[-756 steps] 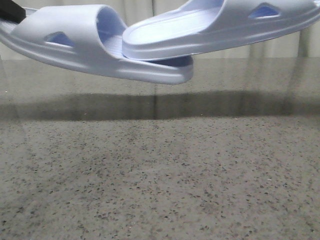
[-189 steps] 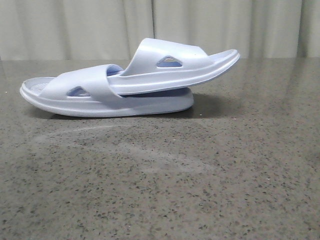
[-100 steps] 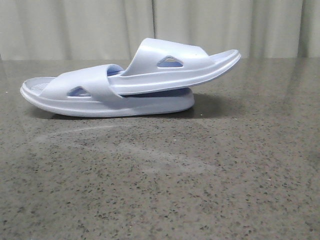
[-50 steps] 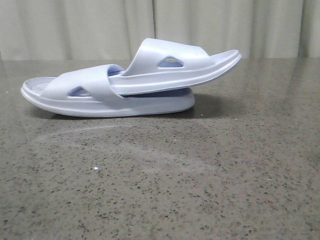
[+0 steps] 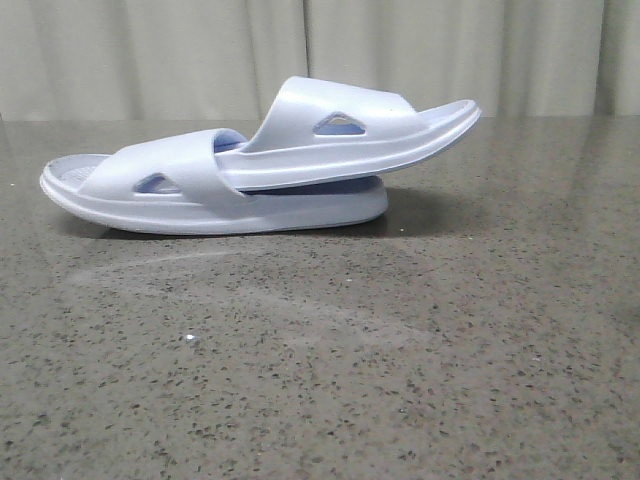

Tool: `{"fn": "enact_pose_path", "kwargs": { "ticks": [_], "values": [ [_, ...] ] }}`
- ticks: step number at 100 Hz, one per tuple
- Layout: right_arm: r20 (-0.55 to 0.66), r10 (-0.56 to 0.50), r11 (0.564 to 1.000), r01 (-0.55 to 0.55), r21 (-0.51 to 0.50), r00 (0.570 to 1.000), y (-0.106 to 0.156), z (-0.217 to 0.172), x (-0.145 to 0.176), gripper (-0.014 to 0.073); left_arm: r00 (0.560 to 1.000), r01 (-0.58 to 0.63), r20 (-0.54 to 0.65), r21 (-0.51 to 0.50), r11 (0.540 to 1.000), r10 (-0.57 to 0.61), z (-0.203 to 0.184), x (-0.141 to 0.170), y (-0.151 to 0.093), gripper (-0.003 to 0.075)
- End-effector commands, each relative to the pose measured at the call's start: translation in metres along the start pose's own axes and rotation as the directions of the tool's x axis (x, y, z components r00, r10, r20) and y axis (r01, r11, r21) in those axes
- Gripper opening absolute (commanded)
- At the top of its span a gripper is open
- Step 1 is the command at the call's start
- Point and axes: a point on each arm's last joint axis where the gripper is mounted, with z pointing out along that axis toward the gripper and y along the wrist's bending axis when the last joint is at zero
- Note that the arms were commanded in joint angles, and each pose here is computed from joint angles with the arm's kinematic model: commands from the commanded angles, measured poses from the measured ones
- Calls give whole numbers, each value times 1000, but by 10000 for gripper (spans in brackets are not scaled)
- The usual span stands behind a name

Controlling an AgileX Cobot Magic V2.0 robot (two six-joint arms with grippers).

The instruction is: Insert blue slippers together front up

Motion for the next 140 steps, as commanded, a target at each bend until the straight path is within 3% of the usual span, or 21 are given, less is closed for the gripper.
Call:
{"fn": "enact_pose_path", "kwargs": {
  "ticks": [1,21,140],
  "values": [
    [32,4,1000,-4,2,999,1,-1,-9,-89,1000,5,22,-17,1000,-5,-1,1,1,15],
    [32,4,1000,-4,2,999,1,-1,-9,-89,997,-69,25,-23,997,70,-3,2,2,15],
    [35,4,1000,-4,10,999,0,-1,-9,-89,998,-59,31,-22,998,60,-3,1,1,15]
  ]
}}
